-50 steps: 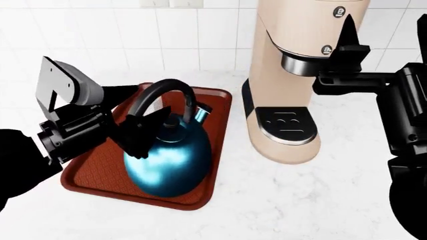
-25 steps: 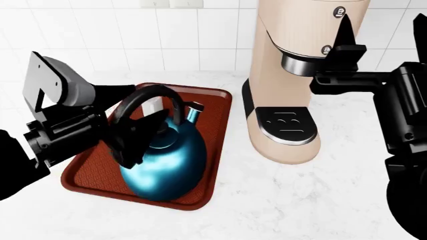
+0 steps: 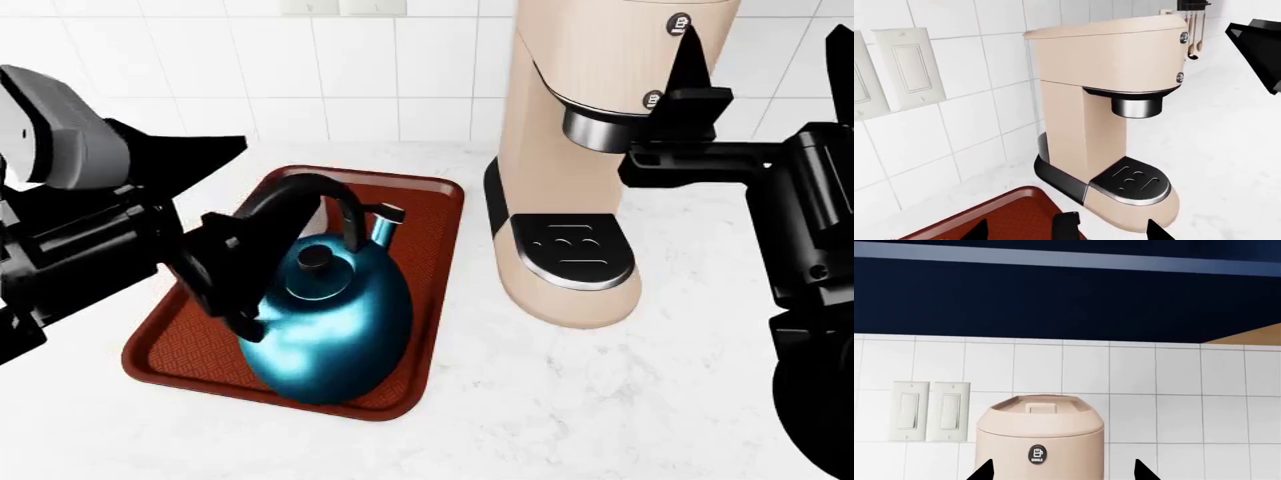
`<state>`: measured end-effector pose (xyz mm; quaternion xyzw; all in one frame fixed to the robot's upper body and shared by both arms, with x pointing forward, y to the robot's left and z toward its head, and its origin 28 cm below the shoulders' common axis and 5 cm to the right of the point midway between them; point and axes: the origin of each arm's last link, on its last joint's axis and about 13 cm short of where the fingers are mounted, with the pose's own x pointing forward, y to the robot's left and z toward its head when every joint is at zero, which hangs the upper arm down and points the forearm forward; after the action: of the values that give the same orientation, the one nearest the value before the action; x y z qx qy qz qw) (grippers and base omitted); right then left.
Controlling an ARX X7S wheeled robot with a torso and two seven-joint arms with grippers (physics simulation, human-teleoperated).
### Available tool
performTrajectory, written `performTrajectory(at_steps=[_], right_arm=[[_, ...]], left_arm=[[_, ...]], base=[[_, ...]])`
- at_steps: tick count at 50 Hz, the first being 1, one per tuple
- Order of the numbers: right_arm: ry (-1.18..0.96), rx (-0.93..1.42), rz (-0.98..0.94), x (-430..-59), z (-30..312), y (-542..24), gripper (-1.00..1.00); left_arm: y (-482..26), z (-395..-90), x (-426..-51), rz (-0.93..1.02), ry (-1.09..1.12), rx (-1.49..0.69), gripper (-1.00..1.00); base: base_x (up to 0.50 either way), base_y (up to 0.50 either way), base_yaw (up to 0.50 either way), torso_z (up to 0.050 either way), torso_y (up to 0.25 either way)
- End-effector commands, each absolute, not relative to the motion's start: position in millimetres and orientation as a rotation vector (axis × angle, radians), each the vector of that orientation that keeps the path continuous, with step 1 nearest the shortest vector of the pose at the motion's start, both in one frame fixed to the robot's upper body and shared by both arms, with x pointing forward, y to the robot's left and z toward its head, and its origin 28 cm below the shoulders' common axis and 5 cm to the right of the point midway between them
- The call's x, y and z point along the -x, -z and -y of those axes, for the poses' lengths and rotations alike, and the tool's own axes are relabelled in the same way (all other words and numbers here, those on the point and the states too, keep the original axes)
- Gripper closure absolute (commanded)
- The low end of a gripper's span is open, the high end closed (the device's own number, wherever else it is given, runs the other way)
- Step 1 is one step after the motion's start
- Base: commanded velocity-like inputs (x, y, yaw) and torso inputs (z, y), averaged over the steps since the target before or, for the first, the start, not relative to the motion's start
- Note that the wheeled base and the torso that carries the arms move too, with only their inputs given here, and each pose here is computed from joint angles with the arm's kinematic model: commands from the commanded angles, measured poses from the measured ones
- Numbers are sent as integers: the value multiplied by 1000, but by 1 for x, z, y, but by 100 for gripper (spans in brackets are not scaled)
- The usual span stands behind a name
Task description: Pick the kettle from the counter and place it on the tray. Then pick the mug from the cabinet and place it on the tray. Then close the cabinet doors.
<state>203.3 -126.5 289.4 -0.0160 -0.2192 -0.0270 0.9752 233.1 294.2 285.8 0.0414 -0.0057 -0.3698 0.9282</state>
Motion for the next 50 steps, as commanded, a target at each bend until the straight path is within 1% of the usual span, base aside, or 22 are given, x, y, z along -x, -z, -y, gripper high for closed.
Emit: performTrajectory(at_steps=[1,13,20,24,31,36,38,50], right_arm=[[52,31,445,-203,126,-290,-100],[50,32,448,-202,125,-292,-100],[52,35,462,-199,126,-296,-100],[56,38,483,-192,126,-300,-100],[62,45,521,-181,127,-301,-100],[55,39,538,-172,128,-299,-100],[56,36,549,-168,129,-299,-100],[70,33,604,-146,132,-301,-100]], left_arm=[[-303,-297,-222,82,765,-80,-100],[-334,-297,-205,278,788,-5,-100],[-353,-295,-197,457,696,42,-100],[-357,-291,-190,536,624,62,-100],[-352,-275,-176,698,325,3,-100],[-346,-269,-158,778,201,60,-100],[-344,-270,-152,799,149,42,-100],[-332,-267,-131,834,30,38,-100]], base=[[0,0,0,0,0],[0,0,0,0,0],[0,0,0,0,0],[0,0,0,0,0],[0,0,0,0,0],[0,0,0,0,0],[0,0,0,0,0],[0,0,0,0,0]])
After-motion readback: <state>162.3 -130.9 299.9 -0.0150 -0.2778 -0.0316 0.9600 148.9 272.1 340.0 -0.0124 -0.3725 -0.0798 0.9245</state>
